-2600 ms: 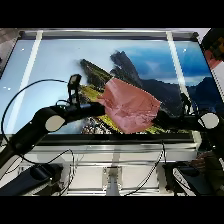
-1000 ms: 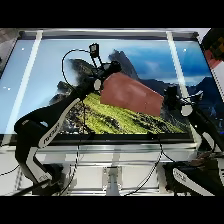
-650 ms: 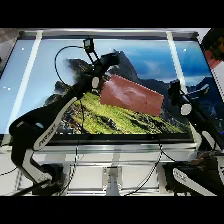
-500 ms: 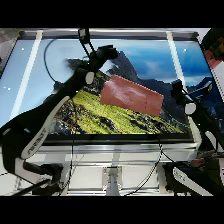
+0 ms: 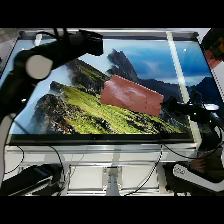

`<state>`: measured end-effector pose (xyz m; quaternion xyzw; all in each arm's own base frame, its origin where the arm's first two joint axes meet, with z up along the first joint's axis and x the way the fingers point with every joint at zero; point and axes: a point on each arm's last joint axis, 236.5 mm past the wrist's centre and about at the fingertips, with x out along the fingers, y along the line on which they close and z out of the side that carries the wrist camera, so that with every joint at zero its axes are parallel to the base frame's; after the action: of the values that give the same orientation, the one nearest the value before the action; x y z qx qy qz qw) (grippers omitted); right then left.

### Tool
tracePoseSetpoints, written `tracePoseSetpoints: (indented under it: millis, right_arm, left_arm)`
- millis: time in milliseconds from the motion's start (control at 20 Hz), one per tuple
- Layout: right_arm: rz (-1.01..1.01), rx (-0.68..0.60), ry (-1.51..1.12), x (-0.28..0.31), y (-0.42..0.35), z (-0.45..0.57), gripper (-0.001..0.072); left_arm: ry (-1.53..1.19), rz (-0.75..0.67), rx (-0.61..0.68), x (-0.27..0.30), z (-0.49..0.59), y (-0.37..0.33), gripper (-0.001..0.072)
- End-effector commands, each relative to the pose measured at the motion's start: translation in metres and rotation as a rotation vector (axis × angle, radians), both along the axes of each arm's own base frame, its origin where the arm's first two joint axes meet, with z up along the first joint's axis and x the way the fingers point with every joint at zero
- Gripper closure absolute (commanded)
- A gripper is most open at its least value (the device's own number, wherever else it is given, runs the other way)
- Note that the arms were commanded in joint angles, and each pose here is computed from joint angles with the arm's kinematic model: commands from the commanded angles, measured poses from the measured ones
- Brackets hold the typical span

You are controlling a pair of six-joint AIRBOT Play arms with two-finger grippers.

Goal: Fold the clothes and pants, and hang the long-sleeved shirts on hangers.

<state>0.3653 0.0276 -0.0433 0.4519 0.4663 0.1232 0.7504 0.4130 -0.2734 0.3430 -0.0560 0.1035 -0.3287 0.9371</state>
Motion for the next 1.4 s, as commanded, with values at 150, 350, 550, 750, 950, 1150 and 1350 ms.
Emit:
tracePoseSetpoints:
  millis: [150, 350, 550, 750, 950, 1150, 1350]
  right_arm:
    - [-0.009, 0.248, -0.037, 0.009, 0.007, -0.003, 0.0037]
    - [-0.031, 0.228, -0.024, 0.012, 0.001, -0.007, 0.0031]
    - [0.011, 0.19, -0.054, 0.029, -0.009, 0.016, 0.0031]
    - [0.051, -0.006, 0.085, 0.026, -0.041, 0.002, 0.0031]
    - [0.064, -0.021, 0.153, 0.016, -0.044, -0.004, 0.0032]
    - [0.077, 0.008, 0.192, 0.012, -0.04, -0.016, 0.0032]
    - [0.109, 0.058, 0.244, 0.003, -0.032, -0.029, 0.0032]
  left_arm:
    - [-0.09, -0.084, -0.054, -0.065, 0.06, 0.012, 0.0189]
    - [-0.082, -0.088, -0.049, -0.066, 0.058, 0.011, 0.019]
    - [-0.082, -0.088, -0.048, -0.066, 0.058, 0.011, 0.019]
    - [-0.082, -0.088, -0.048, -0.066, 0.057, 0.011, 0.019]
    - [-0.082, -0.088, -0.048, -0.066, 0.057, 0.011, 0.0191]
    - [-0.072, -0.094, -0.04, -0.067, 0.055, 0.01, 0.0191]
    - [-0.069, -0.095, -0.037, -0.067, 0.054, 0.01, 0.0191]
